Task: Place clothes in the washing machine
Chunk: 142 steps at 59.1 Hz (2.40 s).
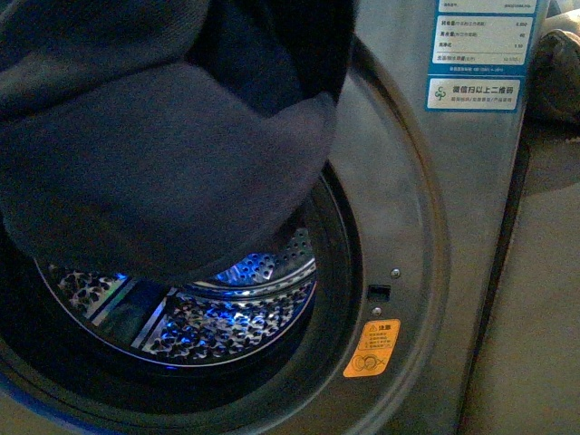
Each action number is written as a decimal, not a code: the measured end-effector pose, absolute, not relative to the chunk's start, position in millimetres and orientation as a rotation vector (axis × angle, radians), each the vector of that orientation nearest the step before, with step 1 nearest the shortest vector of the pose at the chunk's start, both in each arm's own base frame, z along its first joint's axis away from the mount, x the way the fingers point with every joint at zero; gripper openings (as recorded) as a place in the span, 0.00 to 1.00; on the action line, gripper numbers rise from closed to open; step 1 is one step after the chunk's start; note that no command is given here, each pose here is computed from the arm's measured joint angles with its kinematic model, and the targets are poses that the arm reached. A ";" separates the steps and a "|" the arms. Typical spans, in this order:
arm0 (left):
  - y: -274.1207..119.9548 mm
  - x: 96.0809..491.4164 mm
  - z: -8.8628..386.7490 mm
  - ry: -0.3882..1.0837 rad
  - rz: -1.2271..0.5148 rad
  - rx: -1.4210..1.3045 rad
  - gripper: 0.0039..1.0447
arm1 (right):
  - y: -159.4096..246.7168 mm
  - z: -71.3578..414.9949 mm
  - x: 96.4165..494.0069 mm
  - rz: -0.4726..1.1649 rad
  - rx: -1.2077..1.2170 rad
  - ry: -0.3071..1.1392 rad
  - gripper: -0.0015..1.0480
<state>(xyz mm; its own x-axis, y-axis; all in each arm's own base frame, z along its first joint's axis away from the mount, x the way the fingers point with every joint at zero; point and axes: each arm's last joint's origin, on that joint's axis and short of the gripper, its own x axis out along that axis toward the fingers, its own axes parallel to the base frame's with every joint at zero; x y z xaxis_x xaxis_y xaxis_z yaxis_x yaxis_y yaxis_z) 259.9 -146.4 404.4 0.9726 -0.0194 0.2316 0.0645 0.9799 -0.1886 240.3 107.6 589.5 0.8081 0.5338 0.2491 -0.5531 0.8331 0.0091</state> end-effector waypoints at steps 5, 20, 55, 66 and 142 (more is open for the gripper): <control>-128.8 257.9 391.8 -0.234 -0.036 -0.200 0.11 | 107.6 589.5 240.3 0.582 0.083 -0.242 0.93; -110.0 251.7 362.4 -0.208 -0.059 -0.218 0.11 | 107.5 589.7 240.0 0.582 0.083 -0.242 0.93; -87.6 225.0 263.5 -0.065 -0.141 -0.172 0.11 | 45.4 457.5 162.1 0.283 0.018 -0.358 0.93; -85.7 229.9 242.7 -0.032 -0.137 -0.174 0.11 | 14.9 374.1 159.0 0.160 0.112 -0.206 0.93; -97.9 451.2 115.9 0.300 0.095 -0.106 0.11 | 0.3 181.4 112.5 0.003 0.003 -0.003 0.02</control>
